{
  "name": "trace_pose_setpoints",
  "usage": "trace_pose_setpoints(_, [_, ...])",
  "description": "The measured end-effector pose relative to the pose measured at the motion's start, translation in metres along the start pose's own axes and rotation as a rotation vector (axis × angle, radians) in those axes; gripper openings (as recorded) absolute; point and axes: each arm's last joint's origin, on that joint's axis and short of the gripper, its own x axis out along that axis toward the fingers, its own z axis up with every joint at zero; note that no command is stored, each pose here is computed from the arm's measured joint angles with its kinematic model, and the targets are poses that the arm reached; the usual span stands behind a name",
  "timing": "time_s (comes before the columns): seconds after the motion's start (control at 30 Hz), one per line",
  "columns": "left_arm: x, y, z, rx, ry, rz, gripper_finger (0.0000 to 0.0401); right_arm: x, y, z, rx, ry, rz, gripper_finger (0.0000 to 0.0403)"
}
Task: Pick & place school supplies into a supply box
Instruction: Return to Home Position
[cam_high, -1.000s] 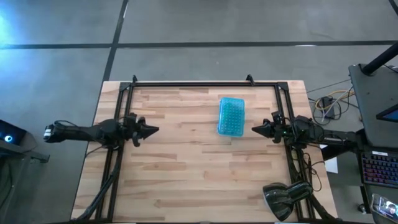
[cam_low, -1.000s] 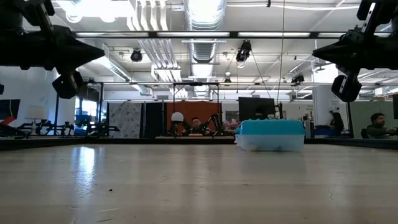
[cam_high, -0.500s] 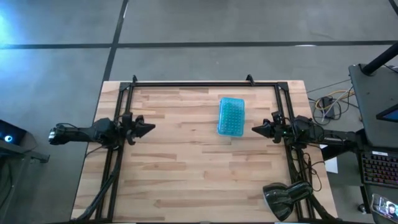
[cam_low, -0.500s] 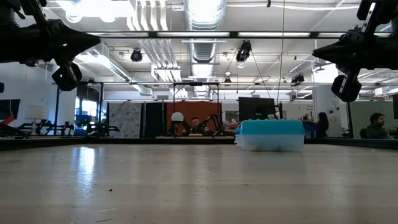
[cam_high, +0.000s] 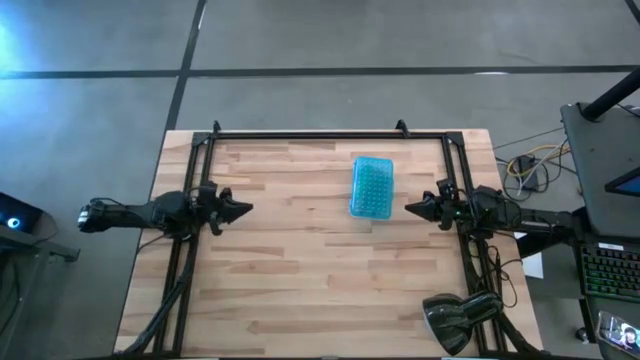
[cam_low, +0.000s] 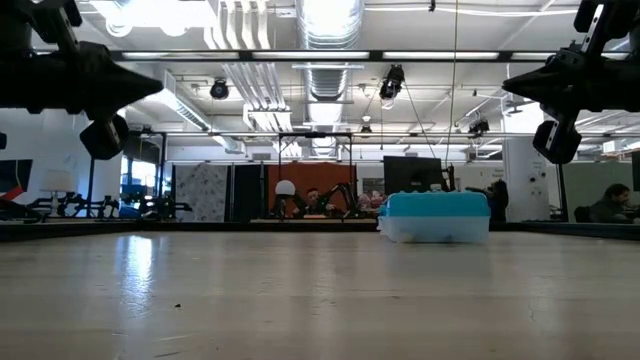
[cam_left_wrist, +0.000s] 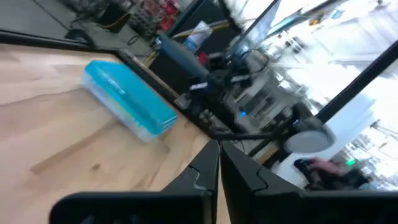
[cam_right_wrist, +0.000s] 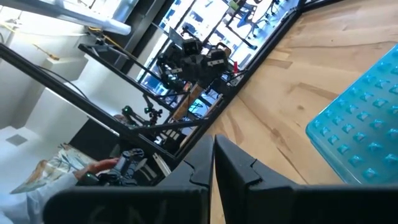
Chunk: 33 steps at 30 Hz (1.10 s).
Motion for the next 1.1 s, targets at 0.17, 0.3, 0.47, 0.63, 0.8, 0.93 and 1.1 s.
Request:
trace_pose_setpoints(0.17, [0.0000,-0.0001,-0.0015,0.006,0.029,-0.019,0.0000,0.0000,0.0000,0.0000,0.000,0.000,0.000,0.0009])
trace_pose_setpoints(0.3, [0.0000,0.0001,-0.0018,0.006,0.033,-0.018,0.0000,0.0000,0.0000,0.0000,0.000,0.000,-0.001,0.0009])
trace_pose_setpoints(0.47, [0.0000,0.0002,-0.0020,0.006,0.035,-0.017,0.0000,0.0000,-0.0001,0.0000,0.000,0.000,-0.001,0.0009])
trace_pose_setpoints(0.63, [0.0000,0.0004,-0.0021,0.006,0.036,-0.016,0.0000,0.0002,-0.0002,-0.0001,0.000,0.001,-0.003,0.0009])
trace_pose_setpoints(0.8, [0.0000,0.0005,-0.0023,0.006,0.038,-0.015,0.0000,0.0011,-0.0016,-0.0009,0.002,0.011,-0.020,0.0009])
trace_pose_setpoints(0.93, [0.0000,0.0006,-0.0024,0.006,0.039,-0.015,0.0000,0.0000,0.0008,0.0008,-0.001,-0.011,0.007,0.0009])
trace_pose_setpoints(1.1, [0.0000,0.0007,-0.0027,0.007,0.042,-0.014,0.0000,0.0000,-0.0007,-0.0003,0.000,0.001,-0.010,0.0009])
